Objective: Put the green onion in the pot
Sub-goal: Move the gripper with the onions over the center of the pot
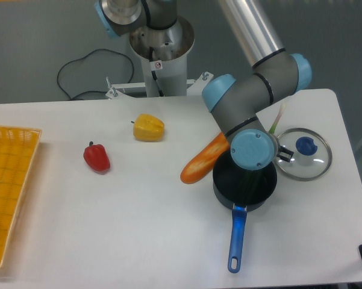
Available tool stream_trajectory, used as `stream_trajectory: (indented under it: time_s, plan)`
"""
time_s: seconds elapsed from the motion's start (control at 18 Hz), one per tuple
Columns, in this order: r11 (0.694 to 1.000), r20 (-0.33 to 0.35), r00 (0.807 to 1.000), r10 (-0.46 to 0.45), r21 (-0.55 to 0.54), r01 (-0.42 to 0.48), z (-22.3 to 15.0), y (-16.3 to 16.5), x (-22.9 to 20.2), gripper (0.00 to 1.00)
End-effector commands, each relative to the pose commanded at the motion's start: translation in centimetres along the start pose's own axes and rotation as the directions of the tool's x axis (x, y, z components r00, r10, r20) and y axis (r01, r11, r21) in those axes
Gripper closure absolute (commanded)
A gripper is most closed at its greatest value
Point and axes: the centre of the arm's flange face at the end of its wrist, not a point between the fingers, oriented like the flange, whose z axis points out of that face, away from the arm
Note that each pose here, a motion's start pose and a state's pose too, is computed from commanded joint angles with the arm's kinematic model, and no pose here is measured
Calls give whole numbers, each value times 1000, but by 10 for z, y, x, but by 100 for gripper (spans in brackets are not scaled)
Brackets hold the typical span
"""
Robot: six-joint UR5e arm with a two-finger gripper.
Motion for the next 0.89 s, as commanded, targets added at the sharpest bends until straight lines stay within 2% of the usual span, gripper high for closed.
stream_trajectory:
  time_s: [0.44, 0.5, 0.61, 0.67, 0.89]
  plan:
    - [1000, -4, 1000, 5, 1, -5, 0, 2, 2, 72]
    - [1000, -2, 1000, 7, 2, -7, -2, 2, 3, 66]
    - [1000, -3, 1000, 14, 7, -14, -3, 0, 6, 32]
    - [1000, 0, 1000, 8, 11, -8, -5, 0, 6, 0]
    - [996, -5, 1000, -17, 86, 17, -26, 14, 9, 0]
